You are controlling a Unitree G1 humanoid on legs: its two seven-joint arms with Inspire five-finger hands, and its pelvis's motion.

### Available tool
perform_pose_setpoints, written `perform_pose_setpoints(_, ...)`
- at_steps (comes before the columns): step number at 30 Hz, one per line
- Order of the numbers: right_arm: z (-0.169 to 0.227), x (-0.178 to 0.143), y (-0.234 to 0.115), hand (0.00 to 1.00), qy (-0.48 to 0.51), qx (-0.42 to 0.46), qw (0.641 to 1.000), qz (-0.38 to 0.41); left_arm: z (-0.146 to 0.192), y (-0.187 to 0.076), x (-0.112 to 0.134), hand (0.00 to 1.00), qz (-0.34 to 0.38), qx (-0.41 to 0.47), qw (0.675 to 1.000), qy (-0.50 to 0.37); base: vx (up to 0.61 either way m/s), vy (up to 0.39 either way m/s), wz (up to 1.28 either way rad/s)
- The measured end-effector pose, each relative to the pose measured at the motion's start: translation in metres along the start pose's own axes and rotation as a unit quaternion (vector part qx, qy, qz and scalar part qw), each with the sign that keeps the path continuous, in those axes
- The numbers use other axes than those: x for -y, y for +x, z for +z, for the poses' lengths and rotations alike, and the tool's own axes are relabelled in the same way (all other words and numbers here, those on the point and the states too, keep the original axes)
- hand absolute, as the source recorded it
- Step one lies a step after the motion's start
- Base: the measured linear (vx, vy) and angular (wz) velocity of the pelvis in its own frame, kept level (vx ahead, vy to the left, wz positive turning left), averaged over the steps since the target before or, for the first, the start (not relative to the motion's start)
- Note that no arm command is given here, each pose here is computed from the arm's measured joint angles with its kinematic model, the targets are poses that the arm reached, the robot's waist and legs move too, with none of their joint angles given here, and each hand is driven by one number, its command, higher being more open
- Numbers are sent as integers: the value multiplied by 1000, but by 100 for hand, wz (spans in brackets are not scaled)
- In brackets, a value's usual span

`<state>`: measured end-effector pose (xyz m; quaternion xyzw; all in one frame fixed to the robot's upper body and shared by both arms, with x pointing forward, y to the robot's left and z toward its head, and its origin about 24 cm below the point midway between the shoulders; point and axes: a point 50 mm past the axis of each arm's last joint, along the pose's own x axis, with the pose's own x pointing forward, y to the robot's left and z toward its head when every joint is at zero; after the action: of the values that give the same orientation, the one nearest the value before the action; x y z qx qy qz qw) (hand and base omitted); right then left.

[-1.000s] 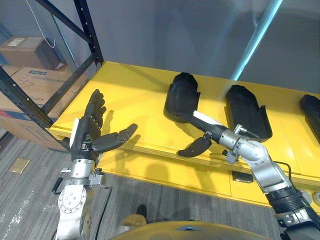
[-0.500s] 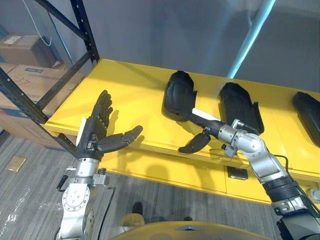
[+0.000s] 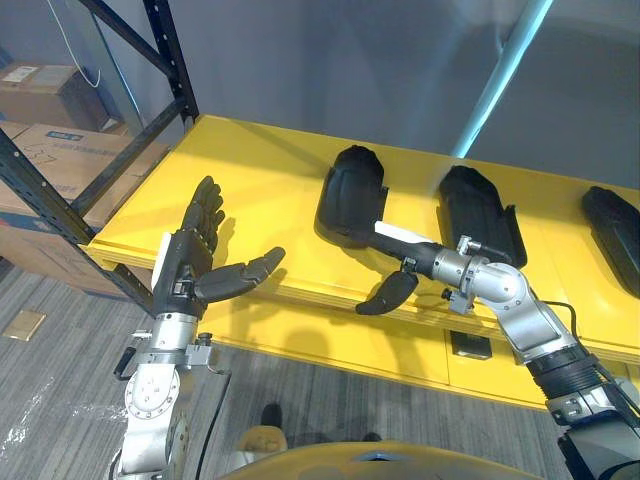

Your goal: Walk over and take three plastic housings, then place them on the shelf

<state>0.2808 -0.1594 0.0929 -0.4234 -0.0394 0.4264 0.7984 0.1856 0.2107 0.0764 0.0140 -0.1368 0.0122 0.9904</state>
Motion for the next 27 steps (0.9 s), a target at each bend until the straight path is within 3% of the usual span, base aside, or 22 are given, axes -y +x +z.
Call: perform_pose_setpoints(27,12,3,-2,100,-24,13,999,34,-4,0,-2,100,13,-9,1000,0,-2,2,-1)
